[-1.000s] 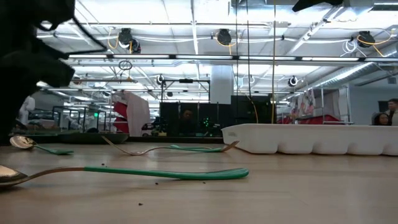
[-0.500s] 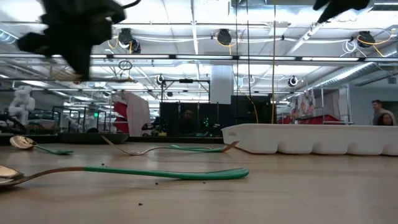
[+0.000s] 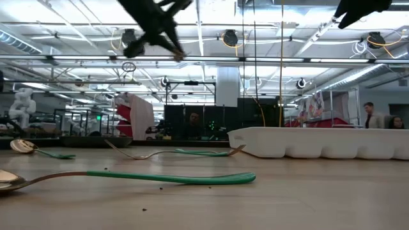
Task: Sort silverware
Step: Put the left green fork into the middle right slot of the white silverware tray
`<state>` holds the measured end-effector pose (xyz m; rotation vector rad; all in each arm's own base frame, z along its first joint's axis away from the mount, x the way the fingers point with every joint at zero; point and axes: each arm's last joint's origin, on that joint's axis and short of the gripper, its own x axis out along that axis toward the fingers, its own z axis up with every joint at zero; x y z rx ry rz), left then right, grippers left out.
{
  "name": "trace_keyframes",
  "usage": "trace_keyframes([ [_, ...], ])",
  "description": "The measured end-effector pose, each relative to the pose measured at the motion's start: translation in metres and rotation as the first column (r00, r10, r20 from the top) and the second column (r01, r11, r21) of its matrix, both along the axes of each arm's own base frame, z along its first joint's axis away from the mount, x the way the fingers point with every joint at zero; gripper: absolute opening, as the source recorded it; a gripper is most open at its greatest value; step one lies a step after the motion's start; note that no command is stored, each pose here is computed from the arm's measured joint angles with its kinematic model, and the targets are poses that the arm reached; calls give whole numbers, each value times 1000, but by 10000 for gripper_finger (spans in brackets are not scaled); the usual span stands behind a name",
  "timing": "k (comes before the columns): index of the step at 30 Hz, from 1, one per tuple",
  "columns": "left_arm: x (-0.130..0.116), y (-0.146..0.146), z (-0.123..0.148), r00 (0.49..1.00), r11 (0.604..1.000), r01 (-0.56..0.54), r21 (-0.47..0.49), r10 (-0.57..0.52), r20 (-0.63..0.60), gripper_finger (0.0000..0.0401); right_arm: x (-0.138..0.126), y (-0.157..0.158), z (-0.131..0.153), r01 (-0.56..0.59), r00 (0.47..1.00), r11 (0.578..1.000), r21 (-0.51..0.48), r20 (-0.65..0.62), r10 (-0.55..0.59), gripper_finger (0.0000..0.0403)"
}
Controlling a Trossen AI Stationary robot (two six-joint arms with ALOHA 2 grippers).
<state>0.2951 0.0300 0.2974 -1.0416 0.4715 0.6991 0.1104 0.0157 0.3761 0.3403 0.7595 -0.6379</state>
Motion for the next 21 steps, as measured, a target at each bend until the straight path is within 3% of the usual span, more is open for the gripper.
trace_keyframes([
  [9,78,29,-1,993,996,76,35,-79,91,2,-13,-4,2,1,1000,1000,3,11,-1,242],
  [21,158,39,-17,961,981,169,-95,-143,238,1,-16,-6,4,18,999,1000,-20,32,-17,242],
])
